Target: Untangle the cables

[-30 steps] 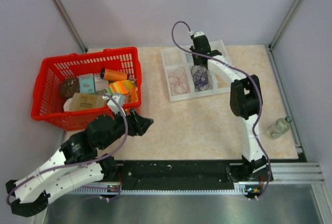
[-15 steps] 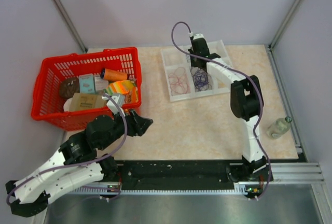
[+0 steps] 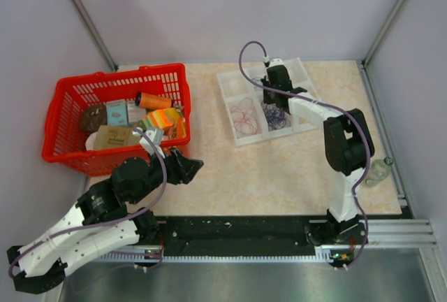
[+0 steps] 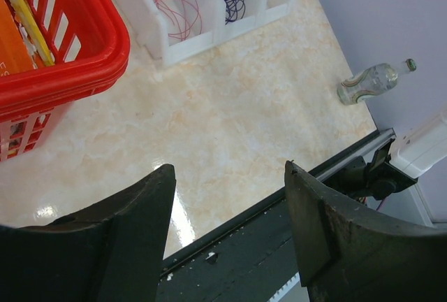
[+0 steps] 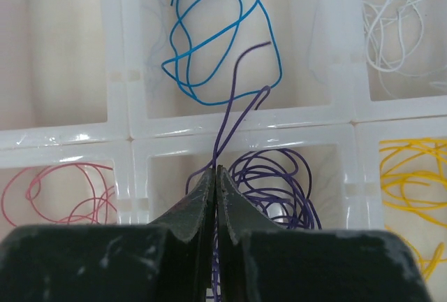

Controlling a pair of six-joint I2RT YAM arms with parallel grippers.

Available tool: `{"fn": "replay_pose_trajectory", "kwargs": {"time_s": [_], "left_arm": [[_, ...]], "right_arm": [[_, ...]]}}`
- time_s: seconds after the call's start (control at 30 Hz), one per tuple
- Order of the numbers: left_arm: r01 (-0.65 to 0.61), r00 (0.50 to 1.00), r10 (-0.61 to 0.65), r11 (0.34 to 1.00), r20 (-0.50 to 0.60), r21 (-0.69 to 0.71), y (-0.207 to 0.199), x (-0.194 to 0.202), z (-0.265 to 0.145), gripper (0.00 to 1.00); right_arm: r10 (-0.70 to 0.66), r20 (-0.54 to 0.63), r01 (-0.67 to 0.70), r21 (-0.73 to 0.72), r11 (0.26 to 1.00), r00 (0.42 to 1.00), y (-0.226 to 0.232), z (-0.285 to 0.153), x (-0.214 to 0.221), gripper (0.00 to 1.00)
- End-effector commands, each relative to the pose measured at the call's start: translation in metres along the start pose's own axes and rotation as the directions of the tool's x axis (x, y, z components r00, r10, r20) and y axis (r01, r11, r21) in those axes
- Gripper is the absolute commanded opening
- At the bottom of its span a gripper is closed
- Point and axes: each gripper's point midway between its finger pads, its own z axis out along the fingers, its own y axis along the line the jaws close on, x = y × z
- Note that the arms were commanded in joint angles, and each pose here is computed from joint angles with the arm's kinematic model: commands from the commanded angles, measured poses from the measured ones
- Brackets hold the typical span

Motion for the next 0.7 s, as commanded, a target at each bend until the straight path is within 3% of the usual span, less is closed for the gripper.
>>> {"fn": "replay_pose_trajectory", "kwargs": {"time_s": [0.0, 0.13, 0.5, 0.67], "left_arm": [[0.007, 0.999, -0.008, 0.999, 0.034, 0.036, -0.012, -0.014, -0.001, 0.68], [0.013, 0.999, -0.014, 1.000, 0.039, 0.027, -0.009, -0.014, -0.004, 0.68], [0.008, 1.000, -0.008, 0.999, 0.022, 0.034, -0.011, -0.009, 0.003, 0.68], [0.016, 1.000, -0.018, 0.999, 0.022, 0.052, -0.014, -0.007, 0.006, 0.68]], "right_arm": [[0.084, 0.116, -0.076, -0.077, 0.994, 0.990, 0.002, -0.011, -0.050, 0.00], [0.106, 0.092, -0.101, -0.060, 0.993, 0.990, -0.002, -0.019, -0.049, 0.00], [0.188, 0.061, -0.183, -0.076, 0.980, 0.980, -0.011, -0.065, 0.014, 0.00], [0.180, 0.084, -0.174, -0.073, 0.982, 0.980, -0.012, -0.064, 0.011, 0.00]]}}
